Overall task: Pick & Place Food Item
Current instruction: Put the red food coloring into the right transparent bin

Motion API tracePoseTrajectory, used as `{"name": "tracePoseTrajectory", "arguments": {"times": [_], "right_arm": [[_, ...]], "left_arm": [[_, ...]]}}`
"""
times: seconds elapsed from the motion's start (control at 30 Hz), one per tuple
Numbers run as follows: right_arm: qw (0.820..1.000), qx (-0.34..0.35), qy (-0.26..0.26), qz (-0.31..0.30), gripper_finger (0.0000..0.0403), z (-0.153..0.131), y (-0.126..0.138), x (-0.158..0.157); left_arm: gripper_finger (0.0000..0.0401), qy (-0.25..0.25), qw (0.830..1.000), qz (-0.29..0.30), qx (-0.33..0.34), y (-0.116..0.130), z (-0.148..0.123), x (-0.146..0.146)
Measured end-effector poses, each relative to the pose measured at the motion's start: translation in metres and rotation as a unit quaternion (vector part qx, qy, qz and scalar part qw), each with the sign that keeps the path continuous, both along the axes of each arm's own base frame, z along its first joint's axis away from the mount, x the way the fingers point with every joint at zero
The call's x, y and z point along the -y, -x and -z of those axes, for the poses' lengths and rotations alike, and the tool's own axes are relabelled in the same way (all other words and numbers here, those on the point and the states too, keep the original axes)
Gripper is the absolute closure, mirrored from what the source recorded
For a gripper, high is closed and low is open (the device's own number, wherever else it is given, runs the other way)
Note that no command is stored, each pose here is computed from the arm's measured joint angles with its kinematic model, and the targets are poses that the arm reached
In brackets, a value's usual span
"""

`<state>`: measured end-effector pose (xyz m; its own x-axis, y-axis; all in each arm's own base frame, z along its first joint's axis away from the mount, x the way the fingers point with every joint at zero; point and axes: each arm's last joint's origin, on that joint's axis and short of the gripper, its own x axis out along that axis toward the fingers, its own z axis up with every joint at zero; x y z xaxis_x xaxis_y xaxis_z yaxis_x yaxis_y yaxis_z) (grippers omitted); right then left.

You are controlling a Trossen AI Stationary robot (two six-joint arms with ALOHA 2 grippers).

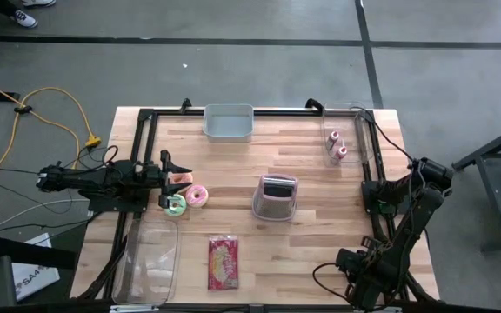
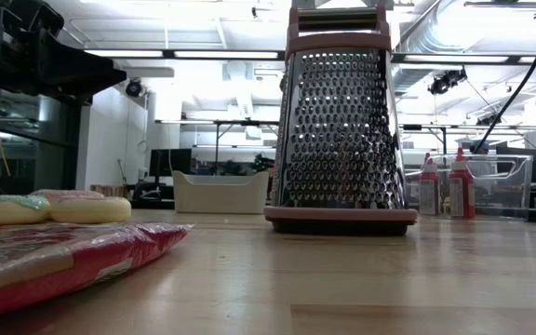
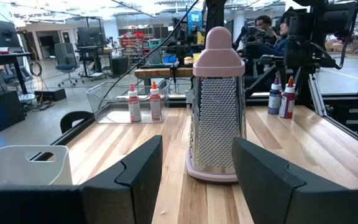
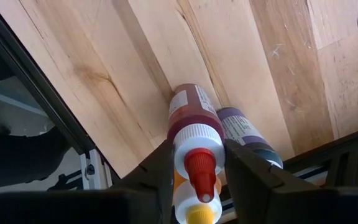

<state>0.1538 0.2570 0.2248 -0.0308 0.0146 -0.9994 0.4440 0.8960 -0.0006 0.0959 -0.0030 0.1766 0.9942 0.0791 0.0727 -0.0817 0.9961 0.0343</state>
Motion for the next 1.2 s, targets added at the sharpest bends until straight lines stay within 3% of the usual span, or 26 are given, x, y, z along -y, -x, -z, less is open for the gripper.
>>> {"name": "tracePoseTrajectory", "arguments": {"times": [0.63,1.2], "right_arm": [[1.0,0.002,-0.003,0.005,0.0298,-0.01,0.001,0.008],[1.0,0.028,-0.006,-0.001,0.0299,-0.054,-0.011,0.068]], "left_arm": [[0.0213,0.0,1.0,0.0,0.0,0.0,0.0,0.0],[0.0213,0.0,1.0,0.0,0.0,0.0,0.0,0.0]]}}
